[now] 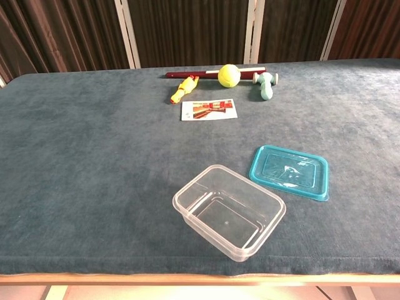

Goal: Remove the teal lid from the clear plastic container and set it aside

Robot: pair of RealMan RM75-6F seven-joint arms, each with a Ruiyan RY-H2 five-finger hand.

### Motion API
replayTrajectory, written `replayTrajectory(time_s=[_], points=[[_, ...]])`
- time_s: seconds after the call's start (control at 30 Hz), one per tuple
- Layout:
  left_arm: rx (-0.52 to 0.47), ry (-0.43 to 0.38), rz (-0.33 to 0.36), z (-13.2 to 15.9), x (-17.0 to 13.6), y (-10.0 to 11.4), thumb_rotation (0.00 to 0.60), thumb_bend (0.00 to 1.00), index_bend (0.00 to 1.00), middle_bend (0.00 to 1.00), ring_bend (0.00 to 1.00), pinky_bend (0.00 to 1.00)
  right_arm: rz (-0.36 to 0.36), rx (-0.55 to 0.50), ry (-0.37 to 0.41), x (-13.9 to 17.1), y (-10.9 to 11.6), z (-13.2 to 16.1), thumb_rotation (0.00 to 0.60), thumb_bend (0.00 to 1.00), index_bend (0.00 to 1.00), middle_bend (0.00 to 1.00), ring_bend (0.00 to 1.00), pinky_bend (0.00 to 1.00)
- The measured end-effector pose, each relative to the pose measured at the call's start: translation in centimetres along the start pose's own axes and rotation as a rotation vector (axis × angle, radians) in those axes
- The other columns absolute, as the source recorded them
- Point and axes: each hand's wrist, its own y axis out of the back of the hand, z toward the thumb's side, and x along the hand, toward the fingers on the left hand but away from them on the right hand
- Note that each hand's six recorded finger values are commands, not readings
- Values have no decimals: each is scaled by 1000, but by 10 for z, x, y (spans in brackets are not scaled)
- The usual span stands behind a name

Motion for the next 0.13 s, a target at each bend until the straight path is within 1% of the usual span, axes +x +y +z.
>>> replayTrajectory(time_s=[0.07,0.13], points=[[-10,-3,3,1,-4,2,600,343,0,0,0,0,-19,-33,-12,9,3,-4,600,79,0,0,0,0],[-13,-20,9,4,-8,3,600,343,0,0,0,0,-18,-47,-10,10,3,-5,600,79,0,0,0,0]])
